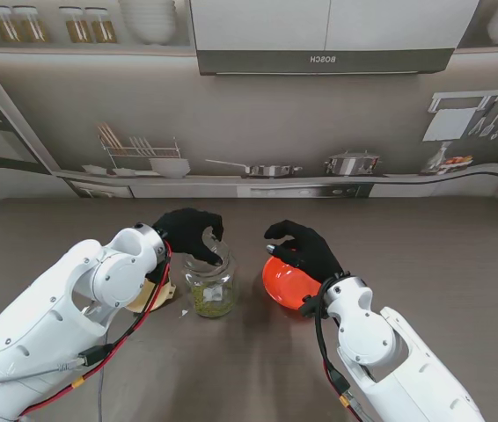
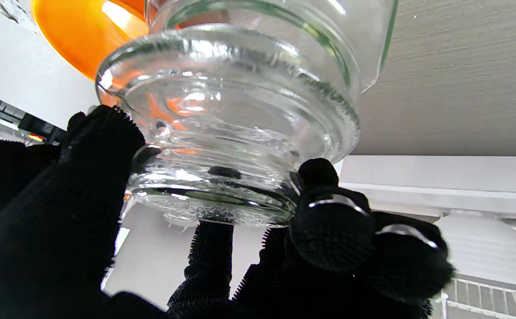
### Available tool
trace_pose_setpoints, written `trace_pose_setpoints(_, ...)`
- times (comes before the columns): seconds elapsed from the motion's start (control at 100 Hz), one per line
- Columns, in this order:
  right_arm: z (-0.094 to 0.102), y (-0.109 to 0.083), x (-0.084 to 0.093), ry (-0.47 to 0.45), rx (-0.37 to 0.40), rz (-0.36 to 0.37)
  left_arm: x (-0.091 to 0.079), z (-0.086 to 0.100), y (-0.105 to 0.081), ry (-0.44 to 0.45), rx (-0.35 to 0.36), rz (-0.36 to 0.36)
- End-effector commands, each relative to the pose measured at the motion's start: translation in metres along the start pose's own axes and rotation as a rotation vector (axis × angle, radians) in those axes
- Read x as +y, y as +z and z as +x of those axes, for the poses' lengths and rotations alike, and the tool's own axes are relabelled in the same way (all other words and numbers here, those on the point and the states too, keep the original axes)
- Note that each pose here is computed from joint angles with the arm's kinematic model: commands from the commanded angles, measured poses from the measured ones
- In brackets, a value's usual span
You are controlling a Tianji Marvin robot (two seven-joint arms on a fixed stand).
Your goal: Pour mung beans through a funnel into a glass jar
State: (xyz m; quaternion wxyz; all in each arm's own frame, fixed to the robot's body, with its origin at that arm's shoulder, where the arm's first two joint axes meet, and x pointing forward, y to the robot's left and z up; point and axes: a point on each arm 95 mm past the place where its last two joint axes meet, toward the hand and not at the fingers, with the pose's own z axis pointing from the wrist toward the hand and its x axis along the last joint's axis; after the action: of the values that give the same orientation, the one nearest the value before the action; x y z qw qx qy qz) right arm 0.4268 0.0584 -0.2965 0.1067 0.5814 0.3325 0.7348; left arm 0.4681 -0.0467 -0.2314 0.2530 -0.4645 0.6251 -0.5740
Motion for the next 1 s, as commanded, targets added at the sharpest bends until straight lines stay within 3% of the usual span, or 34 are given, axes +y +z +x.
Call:
trace_pose_setpoints(0.0,0.001,0.000,-0.003,0.007,-0.001,0.013,-0.001,0.002,0.002,0.001,0.005,-0.013)
trace_pose_setpoints(0.99,-0.001,0.001,-0.004,0.014,-0.005,0.018,0.015,-0.001,0.017,0.059,-0.006,-0.019)
